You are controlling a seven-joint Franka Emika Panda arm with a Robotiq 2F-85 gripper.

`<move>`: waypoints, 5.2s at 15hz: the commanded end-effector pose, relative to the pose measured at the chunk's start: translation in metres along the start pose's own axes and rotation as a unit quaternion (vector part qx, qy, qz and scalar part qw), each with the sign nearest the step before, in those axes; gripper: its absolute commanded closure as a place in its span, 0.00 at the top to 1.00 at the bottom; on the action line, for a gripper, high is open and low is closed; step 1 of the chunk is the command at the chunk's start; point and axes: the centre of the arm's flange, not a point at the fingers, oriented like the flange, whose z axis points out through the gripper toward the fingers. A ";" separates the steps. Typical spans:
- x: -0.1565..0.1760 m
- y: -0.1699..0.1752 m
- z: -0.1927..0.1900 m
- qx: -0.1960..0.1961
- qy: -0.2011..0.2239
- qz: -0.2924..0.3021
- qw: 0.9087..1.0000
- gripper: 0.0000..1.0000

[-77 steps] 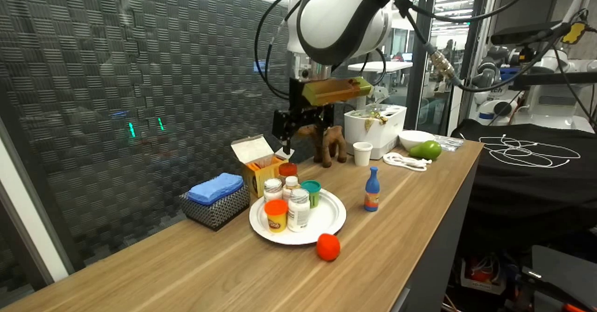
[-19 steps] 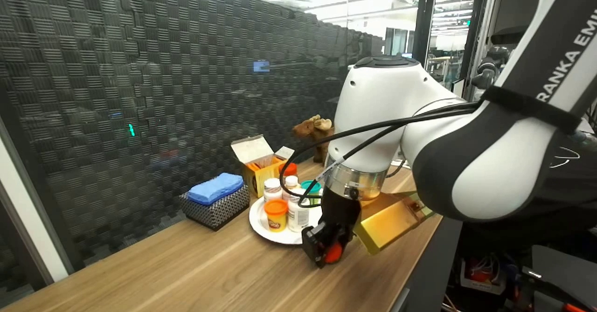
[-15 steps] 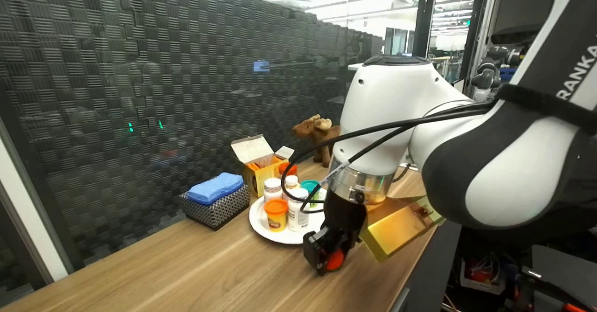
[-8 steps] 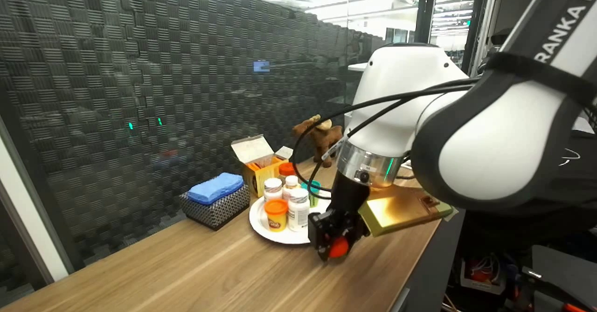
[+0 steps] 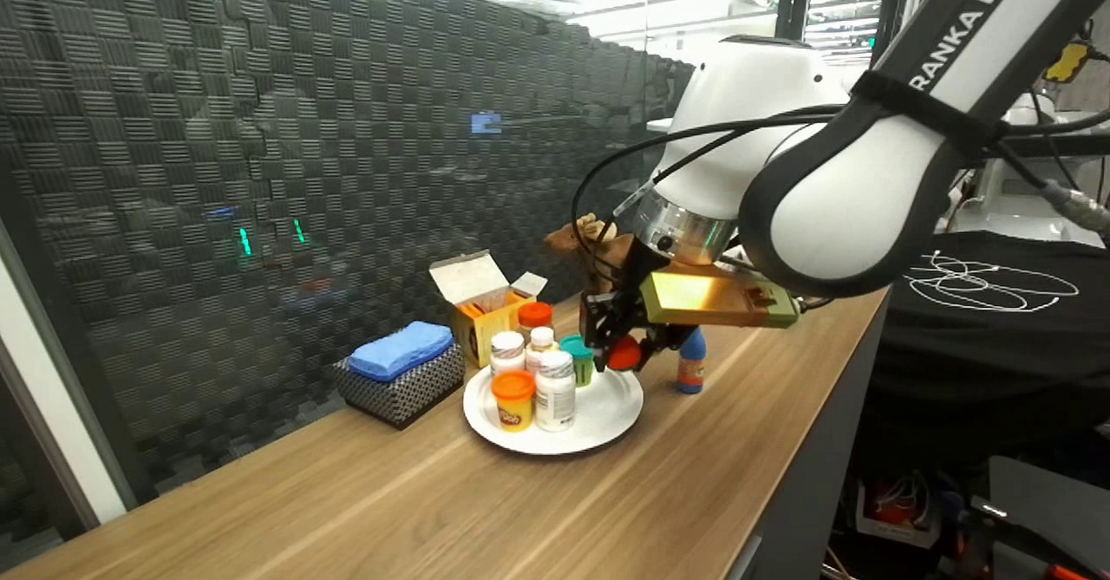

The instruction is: Place the bottles and orange plush toy on the white plate

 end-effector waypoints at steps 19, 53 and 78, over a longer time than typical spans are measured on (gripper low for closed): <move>0.014 -0.012 0.024 -0.015 0.018 0.038 0.999 1.00; 0.055 0.036 -0.043 -0.116 -0.077 -0.035 0.990 1.00; 0.058 0.040 -0.047 -0.117 -0.059 -0.030 0.991 0.15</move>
